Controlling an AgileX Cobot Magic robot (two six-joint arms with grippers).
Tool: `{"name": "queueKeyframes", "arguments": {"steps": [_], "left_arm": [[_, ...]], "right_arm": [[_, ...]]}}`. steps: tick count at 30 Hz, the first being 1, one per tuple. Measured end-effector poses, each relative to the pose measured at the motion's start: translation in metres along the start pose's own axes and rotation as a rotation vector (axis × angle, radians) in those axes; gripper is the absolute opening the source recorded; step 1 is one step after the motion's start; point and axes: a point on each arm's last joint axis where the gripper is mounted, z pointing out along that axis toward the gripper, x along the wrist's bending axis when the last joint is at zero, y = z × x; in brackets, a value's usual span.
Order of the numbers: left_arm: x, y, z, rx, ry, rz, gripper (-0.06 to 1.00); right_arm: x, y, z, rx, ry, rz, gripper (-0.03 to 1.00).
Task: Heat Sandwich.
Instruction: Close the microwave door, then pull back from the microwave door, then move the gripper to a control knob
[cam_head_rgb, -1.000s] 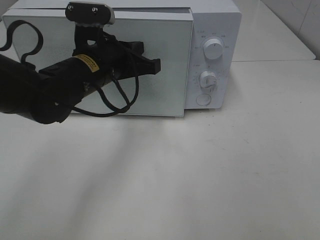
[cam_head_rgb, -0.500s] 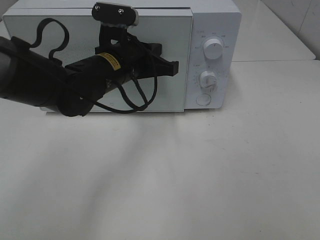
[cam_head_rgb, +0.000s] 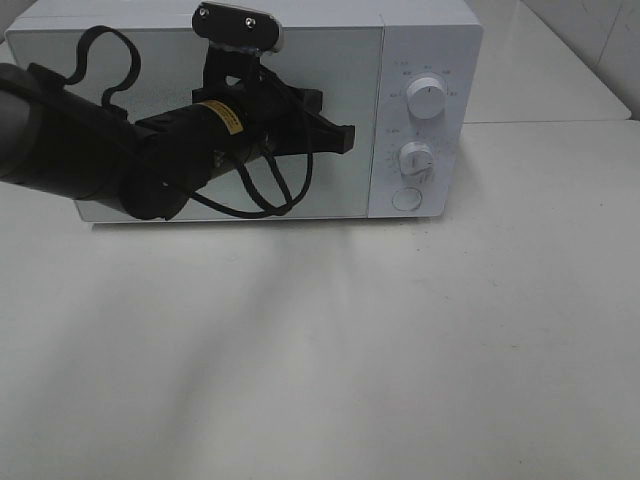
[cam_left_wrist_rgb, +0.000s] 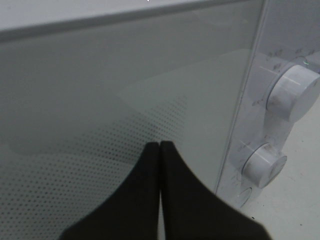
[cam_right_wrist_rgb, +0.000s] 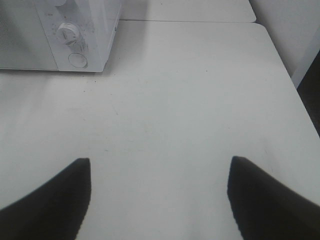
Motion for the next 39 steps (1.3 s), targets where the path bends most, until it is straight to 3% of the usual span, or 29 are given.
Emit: {"name": "queueKeyframes", "arguments": {"steps": [20,28,38,39], "left_arm": [[-0.008,0.005,-0.003,0.030,0.003,-0.041,0.00],[-0.022,0.000,-0.030,0.065,-0.021,-0.050,0.00],[-0.018,-0.004,-0.067,0.107,-0.008,-0.066,0.00],[-0.016,-0.004,-0.076,0.128,-0.005,-0.074,0.07]], "right_arm": [[0.000,0.000,0.000,0.000,0.000,0.000,0.73],[0.000,0.000,0.000,0.000,0.000,0.000,0.73],[0.000,0.000,0.000,0.000,0.000,0.000,0.73],[0.000,0.000,0.000,0.000,0.000,0.000,0.72]]}}
